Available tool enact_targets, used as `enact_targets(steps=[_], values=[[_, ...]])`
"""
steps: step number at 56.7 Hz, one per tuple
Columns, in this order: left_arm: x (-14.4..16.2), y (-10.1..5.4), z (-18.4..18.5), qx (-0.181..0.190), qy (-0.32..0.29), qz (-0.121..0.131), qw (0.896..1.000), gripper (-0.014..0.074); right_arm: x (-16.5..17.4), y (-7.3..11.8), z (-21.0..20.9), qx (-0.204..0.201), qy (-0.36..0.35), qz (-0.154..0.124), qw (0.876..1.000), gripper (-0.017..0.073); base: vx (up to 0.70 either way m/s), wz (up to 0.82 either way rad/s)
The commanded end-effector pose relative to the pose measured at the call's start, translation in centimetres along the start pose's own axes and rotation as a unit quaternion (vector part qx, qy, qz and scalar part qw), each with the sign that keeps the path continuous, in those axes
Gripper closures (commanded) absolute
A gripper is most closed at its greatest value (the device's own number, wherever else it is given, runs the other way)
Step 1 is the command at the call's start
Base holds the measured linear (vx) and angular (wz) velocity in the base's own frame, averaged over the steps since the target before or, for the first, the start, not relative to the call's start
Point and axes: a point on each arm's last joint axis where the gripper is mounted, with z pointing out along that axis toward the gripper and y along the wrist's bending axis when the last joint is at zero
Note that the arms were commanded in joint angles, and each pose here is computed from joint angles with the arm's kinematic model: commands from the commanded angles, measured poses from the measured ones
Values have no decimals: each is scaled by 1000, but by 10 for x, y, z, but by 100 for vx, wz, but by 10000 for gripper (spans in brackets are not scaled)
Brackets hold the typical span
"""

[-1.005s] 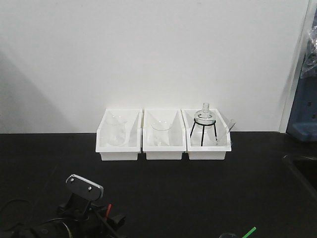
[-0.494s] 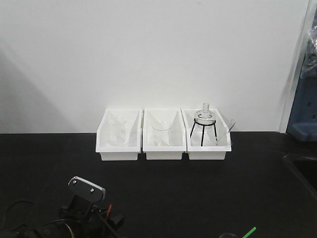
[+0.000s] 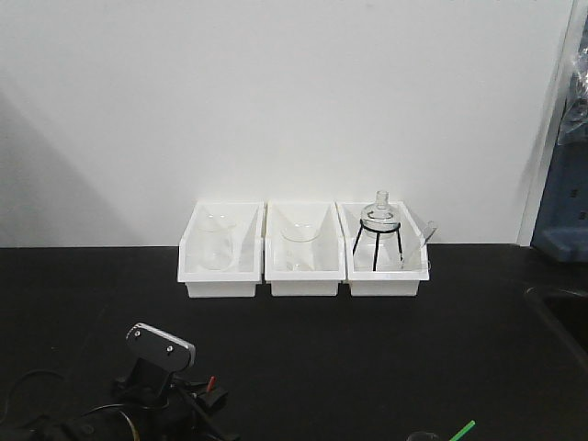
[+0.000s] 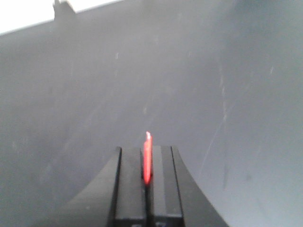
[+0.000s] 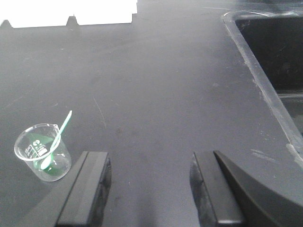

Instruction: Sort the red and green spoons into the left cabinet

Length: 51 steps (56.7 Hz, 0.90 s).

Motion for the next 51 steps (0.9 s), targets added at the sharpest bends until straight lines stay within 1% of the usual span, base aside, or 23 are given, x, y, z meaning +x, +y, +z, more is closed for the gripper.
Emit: enact_targets(steps=[1, 9, 20, 23, 30, 35, 39, 45, 47, 48, 51], values=[[-39, -5, -17, 13, -100, -4, 995, 601, -19, 2, 0, -8, -57, 0, 998, 114, 0, 0], [-51, -6, -30, 11, -116, -1, 993, 600, -16, 2, 9, -7, -41, 1, 999, 114, 0, 0], [-76, -8, -60, 7, -156, 5, 988, 600, -10, 2, 25, -8, -16, 4, 1000, 114, 0, 0], [-84, -9, -72, 6, -172, 7, 985, 600, -9, 2, 29, -8, -14, 14, 1000, 114, 0, 0], [-105, -12, -103, 6, -220, 12, 975, 600, -8, 3, 39, -12, -20, 38, 999, 114, 0, 0], [-116, -14, -123, 6, -250, 16, 968, 600, -10, 4, 46, -19, -41, 62, 997, 114, 0, 0], [-123, -16, -138, 6, -271, 18, 962, 599, -10, 5, 53, -26, -51, 75, 996, 114, 0, 0], [-129, -17, -154, 4, -287, 21, 958, 598, -12, 10, 62, -57, -77, 77, 992, 114, 0, 0], [-129, -17, -158, 3, -288, 21, 957, 598, -12, 13, 65, -74, -85, 70, 991, 114, 0, 0], [-130, -17, -159, 2, -288, 21, 957, 598, -12, 14, 68, -84, -90, 72, 990, 114, 0, 0], [-130, -17, -162, -1, -285, 24, 958, 597, -10, 21, 73, -120, -97, 62, 986, 114, 0, 0]])
